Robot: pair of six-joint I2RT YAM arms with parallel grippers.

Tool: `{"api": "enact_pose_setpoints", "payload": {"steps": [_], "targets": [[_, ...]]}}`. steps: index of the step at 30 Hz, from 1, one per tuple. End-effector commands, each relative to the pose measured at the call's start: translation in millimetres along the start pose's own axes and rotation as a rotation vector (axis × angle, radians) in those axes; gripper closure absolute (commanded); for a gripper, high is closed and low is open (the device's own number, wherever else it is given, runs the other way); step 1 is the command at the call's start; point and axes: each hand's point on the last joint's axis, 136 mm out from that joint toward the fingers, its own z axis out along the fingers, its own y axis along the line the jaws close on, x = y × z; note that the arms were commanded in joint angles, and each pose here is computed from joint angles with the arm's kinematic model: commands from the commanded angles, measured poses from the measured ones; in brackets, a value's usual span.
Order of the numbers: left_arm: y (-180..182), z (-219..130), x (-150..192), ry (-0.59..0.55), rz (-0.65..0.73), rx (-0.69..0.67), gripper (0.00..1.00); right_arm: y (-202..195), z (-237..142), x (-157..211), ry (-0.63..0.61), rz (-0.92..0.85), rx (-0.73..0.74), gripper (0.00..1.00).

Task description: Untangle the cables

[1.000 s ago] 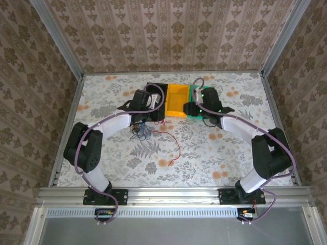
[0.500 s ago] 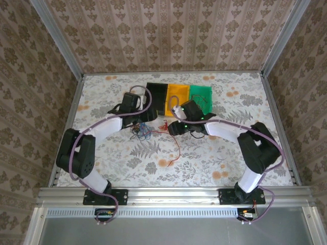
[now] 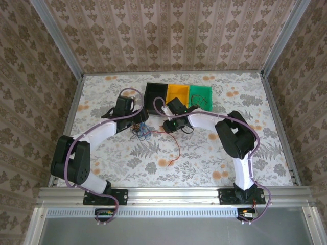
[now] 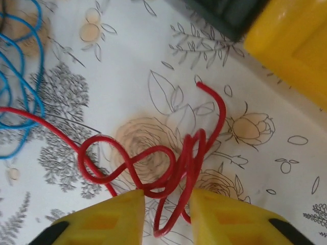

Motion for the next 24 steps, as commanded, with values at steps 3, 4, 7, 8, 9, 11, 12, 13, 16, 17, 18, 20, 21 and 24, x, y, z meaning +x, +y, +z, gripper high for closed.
{"api": "enact_pose_setpoints", "payload": {"steps": [3,4,7,8,9,11,12,13,16,17,18,20,21,24], "targets": [[2.7,-6.4,-8.9,-0.037,-0.022,-0.009,0.29,-2.7,-7.4,-1.7,-0.018,-0.007,0.033,0.93],[3.0,-6.3,-8.7,-0.037,-0.022,-0.011,0.29,-1.1,-12.7,-5.5,-0.04,-0.008,0.026,0.96],[4.0,-5.6,-8.4,-0.034,-0.024,-0.015,0.29,6.0,-34.6,-17.3,-0.119,-0.011,-0.002,0.99],[4.0,-5.3,-7.7,-0.032,-0.024,-0.015,0.29,8.0,-46.6,-23.4,-0.155,-0.006,-0.014,0.99],[4.5,-4.6,-7.0,-0.03,-0.024,-0.017,0.29,7.4,-57.9,-29.3,-0.189,0.004,-0.015,0.99],[5.2,-3.4,-6.0,-0.025,-0.025,-0.019,0.29,1.2,-76.3,-37.8,-0.242,0.03,-0.005,0.99],[5.8,-2.5,-5.3,-0.021,-0.024,-0.021,0.29,-6.0,-87.5,-43.3,-0.273,0.05,0.008,0.99],[5.4,-2.2,-5.4,-0.02,-0.024,-0.02,0.29,-15.4,-97.5,-47.9,-0.299,0.076,0.024,0.99],[6.6,-0.4,-3.1,-0.011,-0.023,-0.024,0.29,-52.5,-122.6,-58.7,-0.359,0.169,0.095,0.98],[6.9,-0.6,-3.0,-0.012,-0.023,-0.025,0.29,-67.5,-128.5,-61.1,-0.376,0.207,0.121,0.98],[7.4,-0.3,-2.4,-0.011,-0.023,-0.026,0.29,-81.6,-133.4,-63.0,-0.39,0.241,0.142,0.97],[8.7,0.2,-0.7,-0.007,-0.024,-0.03,0.29,-110.5,-139.2,-67.6,-0.416,0.305,0.181,0.96],[9.3,0.2,-0.3,-0.007,-0.024,-0.032,0.29,-119.3,-138.7,-69.2,-0.417,0.325,0.182,0.95],[11.4,0.2,1.5,-0.005,-0.025,-0.038,0.29,-141.6,-132.6,-73.4,-0.397,0.38,0.184,0.77]]}}
